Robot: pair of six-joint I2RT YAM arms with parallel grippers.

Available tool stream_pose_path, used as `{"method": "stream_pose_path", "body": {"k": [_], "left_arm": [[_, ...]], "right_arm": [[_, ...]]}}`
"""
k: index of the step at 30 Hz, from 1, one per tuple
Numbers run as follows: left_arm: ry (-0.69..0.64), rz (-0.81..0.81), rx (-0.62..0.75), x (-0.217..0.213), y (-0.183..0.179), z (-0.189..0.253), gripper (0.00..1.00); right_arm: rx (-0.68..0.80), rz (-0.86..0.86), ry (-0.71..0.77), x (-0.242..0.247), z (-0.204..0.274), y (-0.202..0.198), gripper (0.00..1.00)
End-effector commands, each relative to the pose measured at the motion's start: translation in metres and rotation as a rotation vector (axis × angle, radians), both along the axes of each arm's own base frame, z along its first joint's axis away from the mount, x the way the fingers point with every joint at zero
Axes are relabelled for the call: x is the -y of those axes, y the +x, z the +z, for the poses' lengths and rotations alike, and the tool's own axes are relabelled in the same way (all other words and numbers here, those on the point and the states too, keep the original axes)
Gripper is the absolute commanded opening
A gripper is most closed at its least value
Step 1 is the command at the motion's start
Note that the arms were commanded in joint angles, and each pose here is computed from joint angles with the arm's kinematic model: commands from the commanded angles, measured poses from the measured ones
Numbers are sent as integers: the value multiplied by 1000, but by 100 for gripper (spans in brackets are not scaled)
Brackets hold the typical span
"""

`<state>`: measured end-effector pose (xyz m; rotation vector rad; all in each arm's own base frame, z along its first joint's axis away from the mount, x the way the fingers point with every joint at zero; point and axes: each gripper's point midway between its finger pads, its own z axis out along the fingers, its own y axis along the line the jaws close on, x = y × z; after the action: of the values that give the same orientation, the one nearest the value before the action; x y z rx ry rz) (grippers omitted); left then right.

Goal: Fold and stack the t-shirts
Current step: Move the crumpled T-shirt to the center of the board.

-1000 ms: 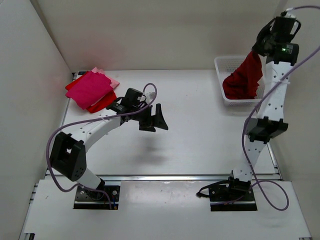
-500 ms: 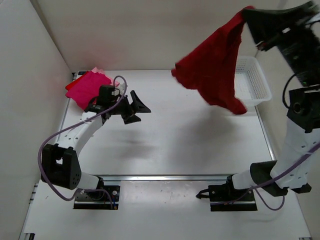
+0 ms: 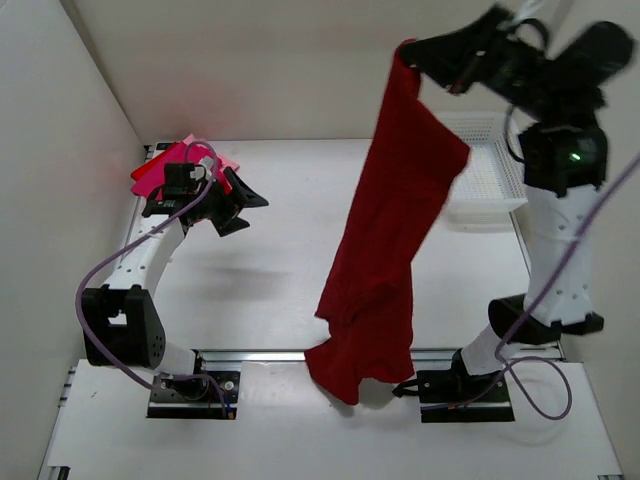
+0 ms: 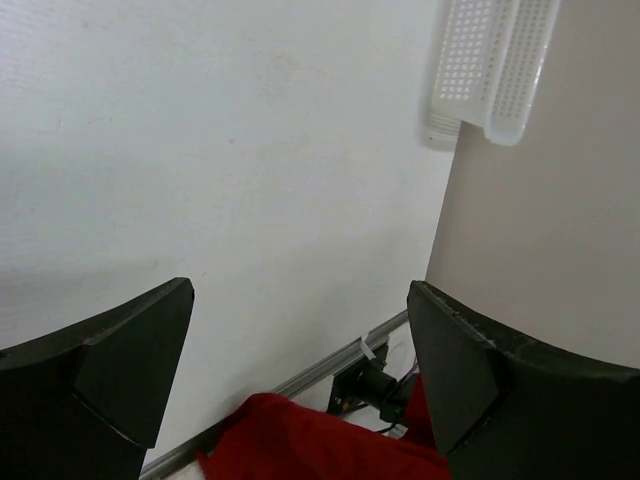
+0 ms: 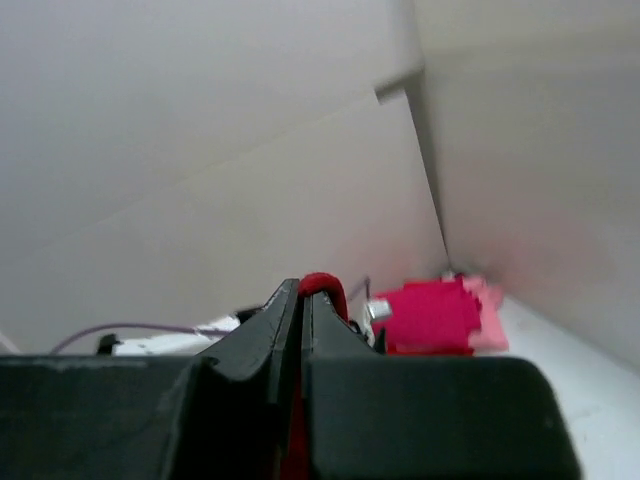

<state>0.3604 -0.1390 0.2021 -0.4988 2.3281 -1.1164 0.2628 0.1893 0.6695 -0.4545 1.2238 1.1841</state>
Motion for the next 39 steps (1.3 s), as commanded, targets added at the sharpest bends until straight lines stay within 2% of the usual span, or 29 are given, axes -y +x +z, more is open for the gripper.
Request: {"method": "stream_pose_path", "body": {"k": [1,3,5,8,11,13,15,19,24,27,29,30,31,32,33,34,36,37,38,39], "left_arm": [[67,-31,44,5,-7,4,99],[123,-55,42,11,-12,3,99],[151,-101,67,26,-19,6,98],[137,-179,42,52,-47,-13,99],[108,-183,48,55,-66,-31,98],[149,-170,54,46,-70,-37,99],[248,-164,74,40,-67,-44,99],[338,-228,119,58,-66,-52,99],[280,-189,-32,43,-65,-99,98],[283,-163,-57,37,-59,-108,99],[273,-160,-27,43,-55,-106,99],[272,-178,-35,50,-56,-108,87],[276,-200,-55,56,-60,-115,67],[302,-212,-79,56,-63,-119,19],[312,-215,-91,57,-63,-121,3],[319,-248,-92,64,-68,-123,0],[335,-281,-108,65,-80,-126,2],[348,-313,-130,67,-94,-132,8],[349,-328,-127,69,-101,-129,23],[358,-339,-151,67,-111,-137,32]], "right_arm": [[-257,-147,-146,-23,-95,95,0],[-379,-211,-230,-31,-143,129,0],[-426,-261,-251,-33,-165,169,0],[-540,-300,-233,-16,-198,207,0],[-562,-364,-242,-6,-212,224,0],[-581,-378,-265,2,-220,225,0],[-593,-368,-270,2,-222,223,0],[-599,-385,-330,3,-232,218,0],[-691,-338,-276,15,-254,239,0],[-624,-365,-281,15,-234,230,0],[-601,-374,-308,15,-229,220,0],[-603,-367,-311,17,-228,216,0],[-611,-366,-316,18,-230,216,0],[-622,-367,-320,21,-233,216,0],[-634,-366,-326,19,-237,217,0],[-653,-358,-323,17,-243,220,0],[-663,-351,-300,18,-244,225,0],[-659,-349,-297,14,-245,229,0],[-660,-347,-292,11,-248,234,0],[-670,-350,-286,12,-251,237,0]]}}
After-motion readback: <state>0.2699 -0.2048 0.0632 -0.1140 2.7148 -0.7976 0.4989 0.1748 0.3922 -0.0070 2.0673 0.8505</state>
